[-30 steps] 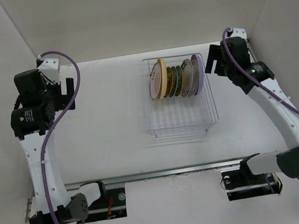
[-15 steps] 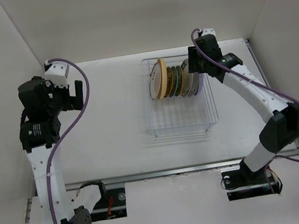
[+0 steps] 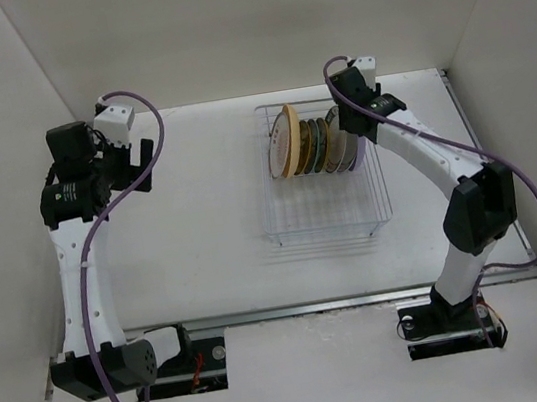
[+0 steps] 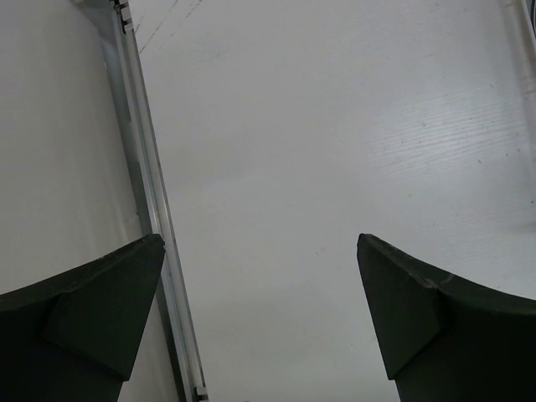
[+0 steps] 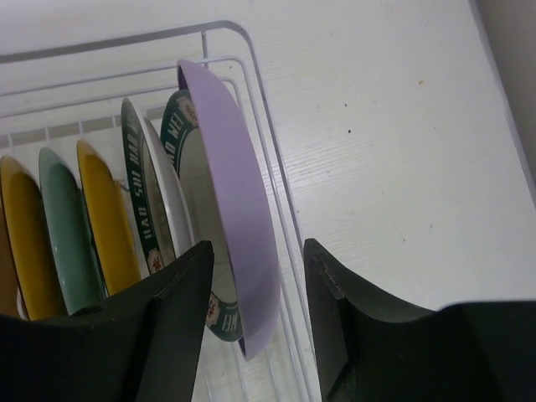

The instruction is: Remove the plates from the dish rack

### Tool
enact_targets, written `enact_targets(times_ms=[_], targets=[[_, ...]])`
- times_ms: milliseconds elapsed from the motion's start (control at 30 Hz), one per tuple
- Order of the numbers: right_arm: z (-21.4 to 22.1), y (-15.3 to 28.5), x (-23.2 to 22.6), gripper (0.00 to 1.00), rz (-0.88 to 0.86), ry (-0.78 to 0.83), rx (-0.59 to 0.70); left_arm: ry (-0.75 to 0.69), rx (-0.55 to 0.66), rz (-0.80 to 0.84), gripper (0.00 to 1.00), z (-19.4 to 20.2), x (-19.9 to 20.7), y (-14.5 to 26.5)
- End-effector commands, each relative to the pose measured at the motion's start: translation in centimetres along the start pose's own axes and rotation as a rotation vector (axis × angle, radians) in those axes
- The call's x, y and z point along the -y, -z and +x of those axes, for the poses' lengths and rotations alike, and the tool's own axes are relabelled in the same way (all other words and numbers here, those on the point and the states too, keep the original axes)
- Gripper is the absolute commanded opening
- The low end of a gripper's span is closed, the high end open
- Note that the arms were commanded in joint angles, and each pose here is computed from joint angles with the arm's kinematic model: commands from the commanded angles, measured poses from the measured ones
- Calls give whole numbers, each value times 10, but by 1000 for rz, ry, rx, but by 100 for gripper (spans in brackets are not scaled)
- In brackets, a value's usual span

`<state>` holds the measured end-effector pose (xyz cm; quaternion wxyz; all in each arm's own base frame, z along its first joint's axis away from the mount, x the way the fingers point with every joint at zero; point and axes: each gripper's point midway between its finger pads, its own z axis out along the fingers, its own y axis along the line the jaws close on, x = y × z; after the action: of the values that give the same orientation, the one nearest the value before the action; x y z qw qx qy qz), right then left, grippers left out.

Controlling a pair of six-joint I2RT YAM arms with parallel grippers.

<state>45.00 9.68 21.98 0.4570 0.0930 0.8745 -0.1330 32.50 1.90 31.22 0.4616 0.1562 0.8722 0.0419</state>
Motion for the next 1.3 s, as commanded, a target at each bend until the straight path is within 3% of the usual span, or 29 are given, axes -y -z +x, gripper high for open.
enact_targets(times_ms=[0, 300, 567, 767, 933, 1267], targets=[[-23, 1, 2, 53, 57, -54, 58, -11, 67, -39, 100, -22, -9, 8], [-13, -14, 0, 43, 112, -27, 30, -35, 45, 25, 100, -24, 8, -6], [-37, 6, 11, 0, 163, -50, 98, 1, 60, 17, 100, -27, 10, -3], [-62, 37, 42, 0, 286, 18, 151, 11, 58, 39, 100, -28, 14, 2], [-61, 55, 66, 0, 503, 130, 174, 9, 102, 54, 100, -39, 19, 13], [-109, 128, 110, 0, 579, -16, 322, 55, 73, 197, 100, -20, 55, 40]])
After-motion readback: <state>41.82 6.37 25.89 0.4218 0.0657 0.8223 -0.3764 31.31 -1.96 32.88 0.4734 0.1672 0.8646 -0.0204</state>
